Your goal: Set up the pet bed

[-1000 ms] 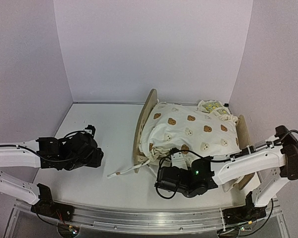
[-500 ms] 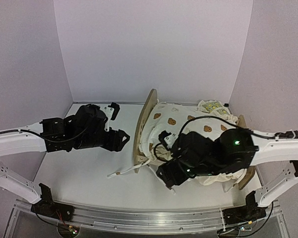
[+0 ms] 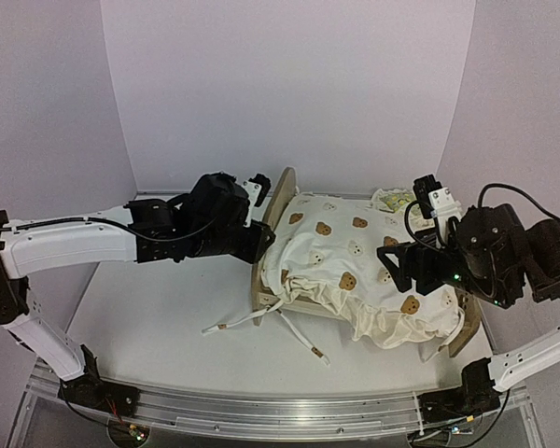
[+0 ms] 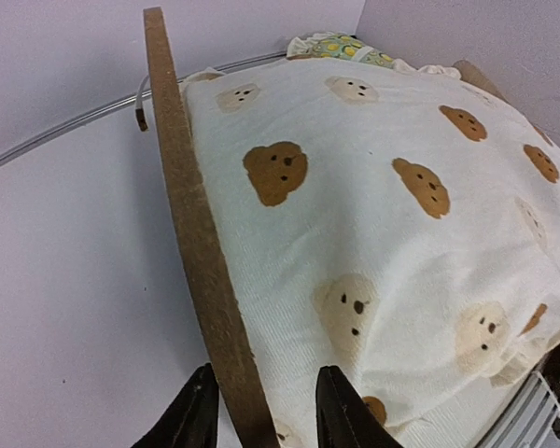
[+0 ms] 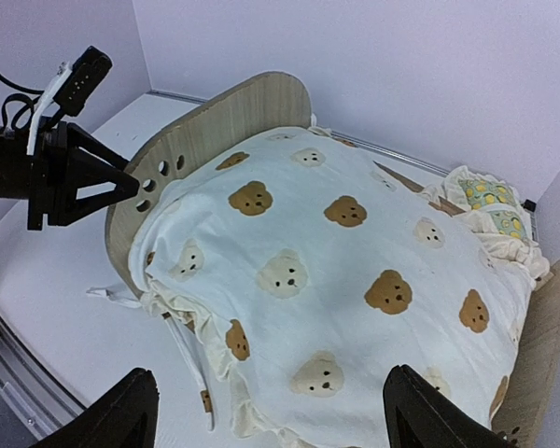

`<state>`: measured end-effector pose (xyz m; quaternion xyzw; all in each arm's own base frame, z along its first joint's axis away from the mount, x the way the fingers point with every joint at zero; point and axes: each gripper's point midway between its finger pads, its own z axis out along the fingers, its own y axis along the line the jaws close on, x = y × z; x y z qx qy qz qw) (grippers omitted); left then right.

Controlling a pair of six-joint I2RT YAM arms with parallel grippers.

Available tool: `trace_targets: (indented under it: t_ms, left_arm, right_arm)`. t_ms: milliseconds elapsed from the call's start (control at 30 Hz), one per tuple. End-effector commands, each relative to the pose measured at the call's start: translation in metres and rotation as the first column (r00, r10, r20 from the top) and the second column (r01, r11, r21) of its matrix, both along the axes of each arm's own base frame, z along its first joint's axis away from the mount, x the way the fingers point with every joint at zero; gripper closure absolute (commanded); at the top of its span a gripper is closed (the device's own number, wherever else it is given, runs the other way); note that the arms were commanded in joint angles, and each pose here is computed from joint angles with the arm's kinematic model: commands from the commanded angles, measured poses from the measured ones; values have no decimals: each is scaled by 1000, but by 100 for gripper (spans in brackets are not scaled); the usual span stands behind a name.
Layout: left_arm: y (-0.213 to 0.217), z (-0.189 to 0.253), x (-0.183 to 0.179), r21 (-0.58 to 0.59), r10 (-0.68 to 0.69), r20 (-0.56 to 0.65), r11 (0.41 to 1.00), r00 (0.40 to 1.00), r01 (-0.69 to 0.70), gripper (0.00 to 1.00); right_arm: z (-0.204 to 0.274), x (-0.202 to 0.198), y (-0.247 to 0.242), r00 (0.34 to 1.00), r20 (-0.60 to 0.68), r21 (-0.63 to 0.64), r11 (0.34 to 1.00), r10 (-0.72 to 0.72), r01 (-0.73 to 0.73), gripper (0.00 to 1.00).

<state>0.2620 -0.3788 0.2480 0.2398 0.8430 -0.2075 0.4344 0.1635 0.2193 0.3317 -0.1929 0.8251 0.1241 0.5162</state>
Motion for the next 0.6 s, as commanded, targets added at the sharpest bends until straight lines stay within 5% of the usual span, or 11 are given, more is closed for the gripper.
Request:
trace_targets:
  t_ms: [0,267,567]
  left_arm:
    - [0,10,20,8,95,62,995,994,-96,70]
    - [26,-1,49,112,294,160,943,942,-313,99]
    - [98,5,70,145,509,208,829,835,-541,100]
  right_arm:
    - [-6,4,-14,999,31,-31,999,-42,43,16]
    - [-15,5,-24,997,36,-29,997,-74,75,16]
    - [-32,13,-25,987,66,-78,985,-146,151,16]
